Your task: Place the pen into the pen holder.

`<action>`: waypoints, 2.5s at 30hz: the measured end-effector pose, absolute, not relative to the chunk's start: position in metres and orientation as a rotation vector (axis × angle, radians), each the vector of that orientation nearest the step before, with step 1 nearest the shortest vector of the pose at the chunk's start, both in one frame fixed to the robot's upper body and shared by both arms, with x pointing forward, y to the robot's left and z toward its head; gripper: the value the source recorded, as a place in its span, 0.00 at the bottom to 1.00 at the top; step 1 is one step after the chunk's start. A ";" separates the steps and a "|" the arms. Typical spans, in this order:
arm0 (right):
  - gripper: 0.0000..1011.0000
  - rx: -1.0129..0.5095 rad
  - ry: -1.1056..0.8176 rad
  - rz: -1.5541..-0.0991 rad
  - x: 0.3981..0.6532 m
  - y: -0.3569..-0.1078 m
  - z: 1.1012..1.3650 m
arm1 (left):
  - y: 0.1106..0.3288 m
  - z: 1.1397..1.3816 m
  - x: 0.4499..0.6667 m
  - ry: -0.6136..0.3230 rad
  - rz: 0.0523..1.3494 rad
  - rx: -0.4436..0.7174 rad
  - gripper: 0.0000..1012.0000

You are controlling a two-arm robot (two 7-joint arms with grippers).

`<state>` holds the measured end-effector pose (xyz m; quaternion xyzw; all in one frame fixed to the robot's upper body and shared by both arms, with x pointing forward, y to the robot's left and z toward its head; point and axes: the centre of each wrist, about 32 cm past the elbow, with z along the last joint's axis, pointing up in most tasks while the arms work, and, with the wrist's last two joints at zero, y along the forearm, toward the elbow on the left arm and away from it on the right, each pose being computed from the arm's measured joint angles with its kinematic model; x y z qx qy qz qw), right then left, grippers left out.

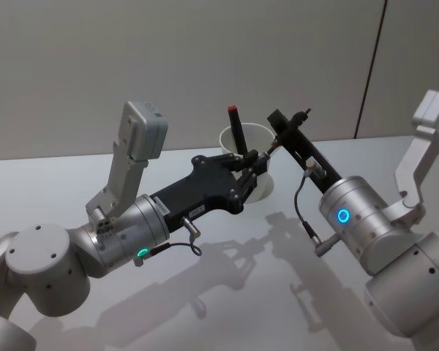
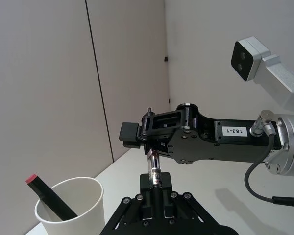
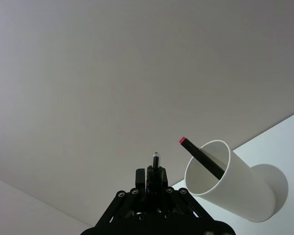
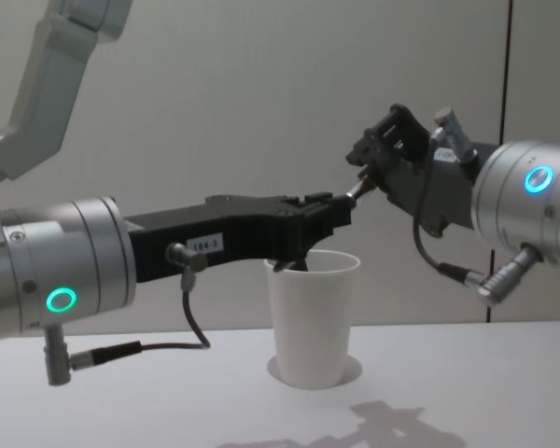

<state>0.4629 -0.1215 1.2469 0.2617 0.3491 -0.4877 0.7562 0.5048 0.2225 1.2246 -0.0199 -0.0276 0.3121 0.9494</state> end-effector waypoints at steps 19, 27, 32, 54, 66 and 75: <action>0.12 0.569 0.762 -1.065 0.463 -0.122 1.247 | 0.223 1.225 0.505 -0.056 0.635 -0.041 0.34; 0.12 0.569 0.762 -1.065 0.463 -0.122 1.247 | 0.223 1.225 0.505 -0.056 0.635 -0.041 0.59; 0.12 0.569 0.762 -1.065 0.463 -0.122 1.247 | 0.223 1.225 0.505 -0.056 0.635 -0.041 0.76; 0.12 0.590 0.689 -1.074 0.462 -0.127 1.246 | 0.223 1.225 0.505 -0.056 0.635 -0.041 0.99; 0.12 0.613 0.636 -1.103 0.461 -0.136 1.247 | 0.223 1.225 0.505 -0.056 0.635 -0.041 0.99; 0.12 0.628 0.599 -1.126 0.462 -0.146 1.248 | 0.223 1.225 0.505 -0.056 0.635 -0.041 0.99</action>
